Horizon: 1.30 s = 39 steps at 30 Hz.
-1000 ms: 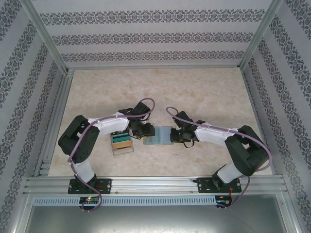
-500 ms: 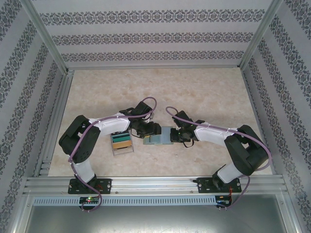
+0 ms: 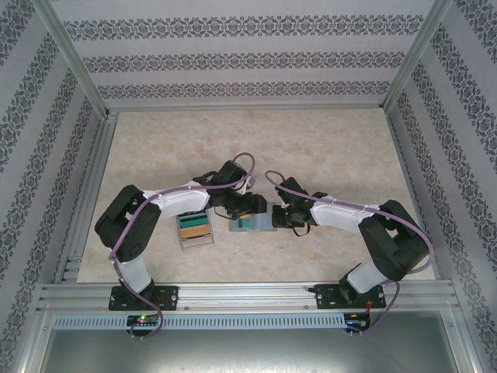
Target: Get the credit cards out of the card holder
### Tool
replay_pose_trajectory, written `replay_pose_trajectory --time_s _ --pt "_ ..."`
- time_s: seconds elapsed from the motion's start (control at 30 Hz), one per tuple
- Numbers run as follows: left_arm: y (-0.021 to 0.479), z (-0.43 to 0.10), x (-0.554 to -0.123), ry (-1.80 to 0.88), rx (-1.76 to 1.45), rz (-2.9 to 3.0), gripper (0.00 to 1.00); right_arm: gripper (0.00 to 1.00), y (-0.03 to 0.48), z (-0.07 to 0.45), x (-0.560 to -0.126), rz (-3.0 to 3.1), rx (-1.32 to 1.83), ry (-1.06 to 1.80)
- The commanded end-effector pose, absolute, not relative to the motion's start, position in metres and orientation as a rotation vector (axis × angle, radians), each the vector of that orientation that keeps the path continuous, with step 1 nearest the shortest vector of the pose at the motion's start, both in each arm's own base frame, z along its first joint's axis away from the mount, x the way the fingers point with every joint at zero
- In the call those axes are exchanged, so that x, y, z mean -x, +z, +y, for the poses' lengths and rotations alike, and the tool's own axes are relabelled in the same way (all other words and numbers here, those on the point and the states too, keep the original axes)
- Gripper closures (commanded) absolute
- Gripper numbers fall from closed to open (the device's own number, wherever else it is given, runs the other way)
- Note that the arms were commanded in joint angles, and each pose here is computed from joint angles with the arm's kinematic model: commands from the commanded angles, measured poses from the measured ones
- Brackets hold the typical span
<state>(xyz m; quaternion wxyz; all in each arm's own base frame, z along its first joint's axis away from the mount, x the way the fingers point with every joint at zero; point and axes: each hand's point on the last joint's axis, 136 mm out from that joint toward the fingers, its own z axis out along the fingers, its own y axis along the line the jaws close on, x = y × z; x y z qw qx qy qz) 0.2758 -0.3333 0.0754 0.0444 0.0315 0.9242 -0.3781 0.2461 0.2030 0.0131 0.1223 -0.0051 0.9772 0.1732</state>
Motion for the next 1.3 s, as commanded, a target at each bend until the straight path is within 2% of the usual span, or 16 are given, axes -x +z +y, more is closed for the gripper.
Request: replay_pose_trajectory --time_s 0.0,0.17,0.37,0.53,0.77,0.87,1.27 --pt "0.092 -0.358 -0.278 -1.27 -0.157 2.766 0.39 0.85 0.004 0.196 -0.24 2.86 -0.024 0.468" --pt "0.09 -0.368 -0.275 -1.309 -0.167 2.766 0.39 0.83 0.017 0.183 -0.242 2.803 -0.085 0.485" --pt "0.092 -0.344 -0.284 -1.159 -0.108 2.769 0.44 0.84 0.033 0.194 -0.244 2.766 -0.067 0.592" --pt "0.093 -0.306 -0.292 -1.015 -0.029 2.767 0.57 0.85 0.048 0.216 -0.249 2.732 -0.054 0.744" --pt "0.066 -0.259 -0.29 -0.788 0.085 2.869 0.91 0.85 0.064 0.248 -0.259 2.702 -0.034 0.923" --pt "0.051 -0.254 -0.287 -0.736 0.099 2.92 0.98 0.86 0.063 0.259 -0.263 2.704 -0.041 0.984" --pt "0.014 -0.255 -0.276 -0.712 0.128 3.036 0.99 0.84 0.04 0.28 -0.267 2.768 -0.081 1.093"
